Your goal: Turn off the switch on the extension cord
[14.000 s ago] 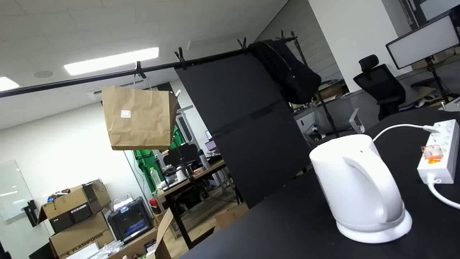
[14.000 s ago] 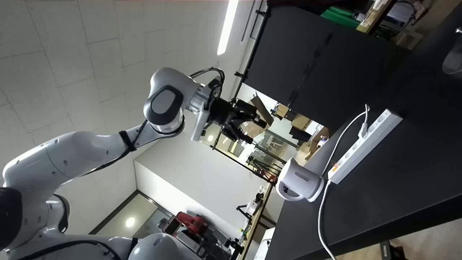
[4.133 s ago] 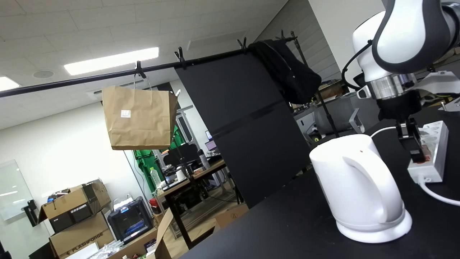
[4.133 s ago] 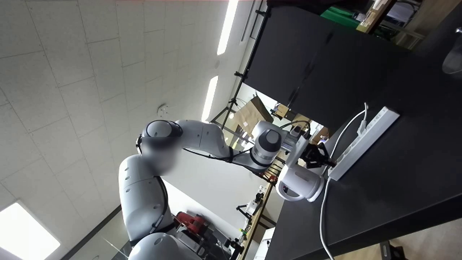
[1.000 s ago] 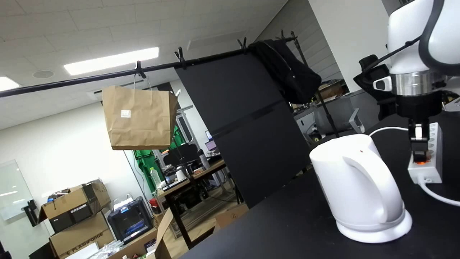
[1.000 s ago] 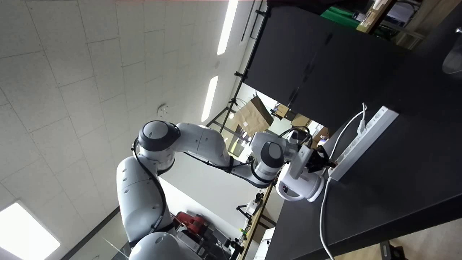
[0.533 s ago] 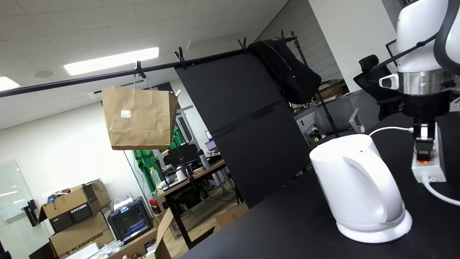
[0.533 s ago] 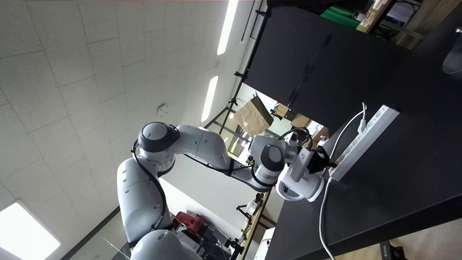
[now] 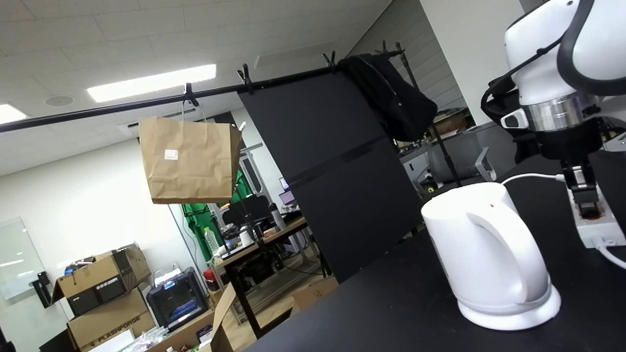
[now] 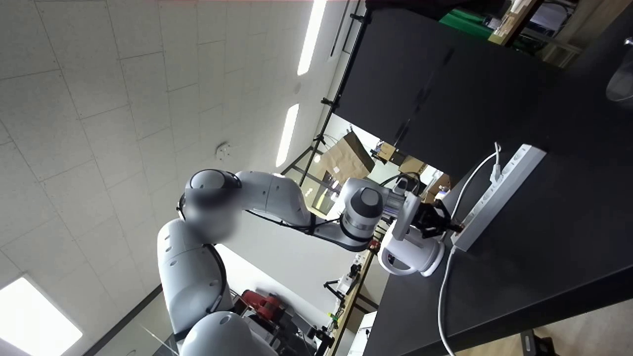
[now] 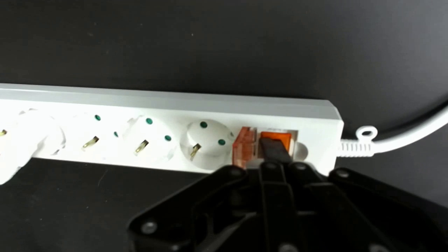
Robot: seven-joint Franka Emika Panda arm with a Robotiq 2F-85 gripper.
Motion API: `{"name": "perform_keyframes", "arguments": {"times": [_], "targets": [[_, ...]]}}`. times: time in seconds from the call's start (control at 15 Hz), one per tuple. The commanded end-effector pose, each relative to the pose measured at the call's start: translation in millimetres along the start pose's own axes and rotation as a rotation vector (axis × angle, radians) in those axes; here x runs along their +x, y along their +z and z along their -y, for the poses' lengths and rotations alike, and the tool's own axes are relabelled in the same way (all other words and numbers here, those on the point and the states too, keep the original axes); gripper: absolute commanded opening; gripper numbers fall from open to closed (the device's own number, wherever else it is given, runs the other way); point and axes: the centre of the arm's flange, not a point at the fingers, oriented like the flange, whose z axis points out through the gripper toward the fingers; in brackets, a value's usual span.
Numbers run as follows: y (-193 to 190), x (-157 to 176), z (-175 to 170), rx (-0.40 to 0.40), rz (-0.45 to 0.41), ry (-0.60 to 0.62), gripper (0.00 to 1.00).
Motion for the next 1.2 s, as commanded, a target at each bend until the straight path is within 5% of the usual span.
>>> {"name": "perform_keyframes", "arguments": {"times": [0.0,0.67,1.13], "targets": [[11.3,11.2,7.0,-0.010,0.132,-0.058,0.00],[17.6,37.3,36.3,-0.067,0.307,-0.238,0.00],[-30.4,49.5,33.6,-0.086,0.273,-0.245,0.00]]}}
